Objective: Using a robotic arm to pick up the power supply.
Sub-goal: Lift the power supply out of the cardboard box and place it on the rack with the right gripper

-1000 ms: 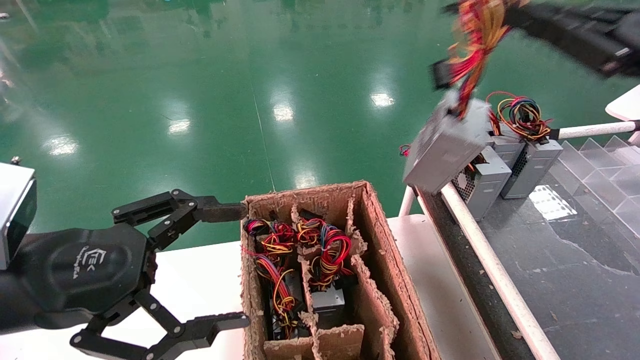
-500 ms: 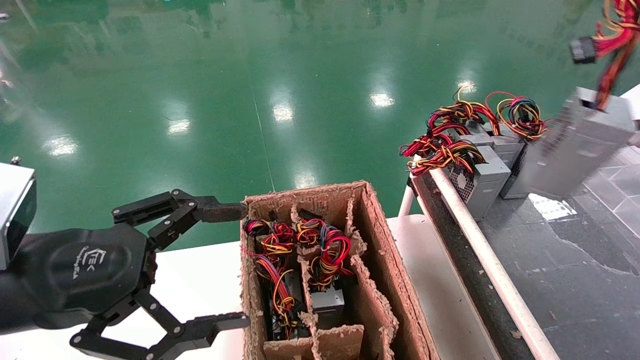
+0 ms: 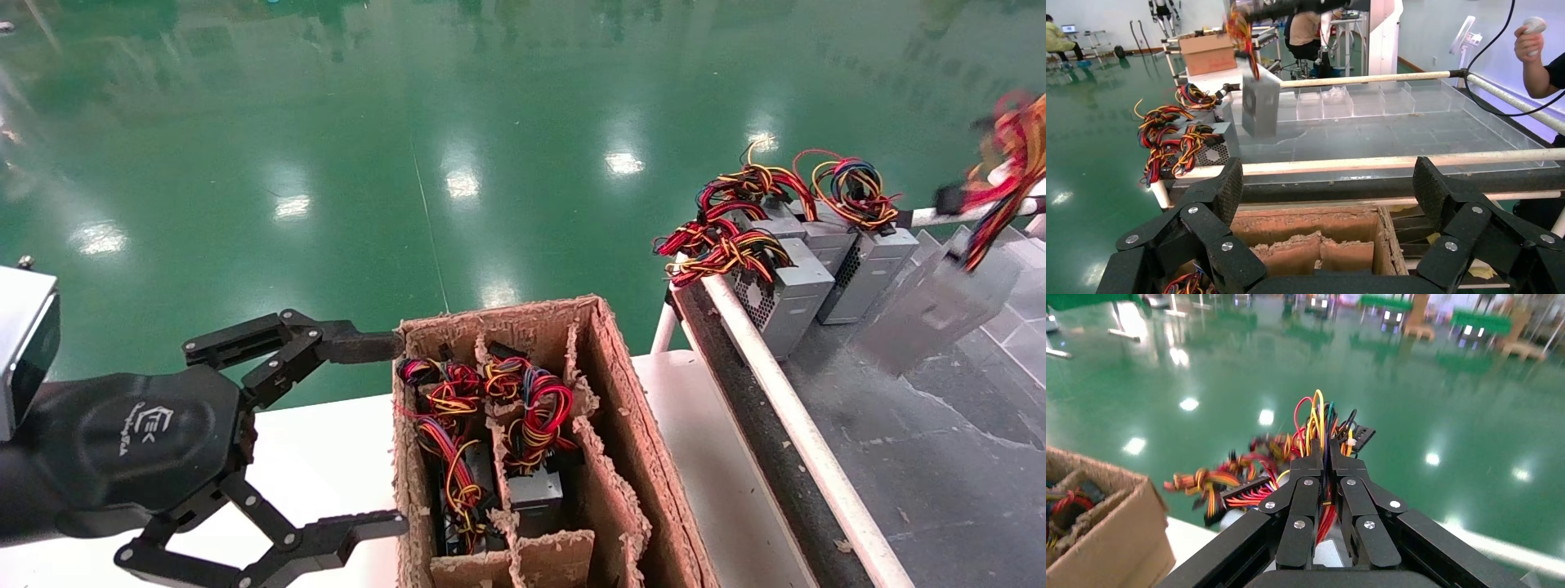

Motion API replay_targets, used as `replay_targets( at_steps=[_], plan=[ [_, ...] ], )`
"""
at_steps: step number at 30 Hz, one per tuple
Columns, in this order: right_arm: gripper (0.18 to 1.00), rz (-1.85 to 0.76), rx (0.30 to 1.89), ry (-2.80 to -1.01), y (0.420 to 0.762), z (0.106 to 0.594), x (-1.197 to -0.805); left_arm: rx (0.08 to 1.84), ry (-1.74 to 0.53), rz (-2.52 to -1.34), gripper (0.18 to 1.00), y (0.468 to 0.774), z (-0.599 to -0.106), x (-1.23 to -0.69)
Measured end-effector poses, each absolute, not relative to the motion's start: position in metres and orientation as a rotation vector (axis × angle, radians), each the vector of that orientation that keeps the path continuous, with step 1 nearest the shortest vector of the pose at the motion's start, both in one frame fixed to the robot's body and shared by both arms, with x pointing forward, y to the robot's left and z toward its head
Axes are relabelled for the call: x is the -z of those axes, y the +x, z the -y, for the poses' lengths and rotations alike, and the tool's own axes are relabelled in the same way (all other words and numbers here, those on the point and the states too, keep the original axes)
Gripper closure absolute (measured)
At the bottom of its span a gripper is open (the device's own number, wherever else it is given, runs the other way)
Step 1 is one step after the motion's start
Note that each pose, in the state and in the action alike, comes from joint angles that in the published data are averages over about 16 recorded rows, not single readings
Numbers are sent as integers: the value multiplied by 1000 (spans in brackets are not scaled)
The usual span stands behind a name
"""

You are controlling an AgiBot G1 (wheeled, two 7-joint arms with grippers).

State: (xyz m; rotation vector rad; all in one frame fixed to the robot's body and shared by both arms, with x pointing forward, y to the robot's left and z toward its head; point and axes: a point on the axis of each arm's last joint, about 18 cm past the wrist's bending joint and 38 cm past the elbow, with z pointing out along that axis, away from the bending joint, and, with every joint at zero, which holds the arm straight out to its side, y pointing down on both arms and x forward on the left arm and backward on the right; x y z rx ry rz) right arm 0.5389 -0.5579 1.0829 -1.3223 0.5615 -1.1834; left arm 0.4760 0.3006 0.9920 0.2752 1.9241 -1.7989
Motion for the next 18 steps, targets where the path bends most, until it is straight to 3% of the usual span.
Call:
replay_targets(
  at_steps=[18],
  plan=[
    [971,-679,1244,-1338,623,525,-1076,1799,275,-1924,184,476,-301,-992]
  ],
)
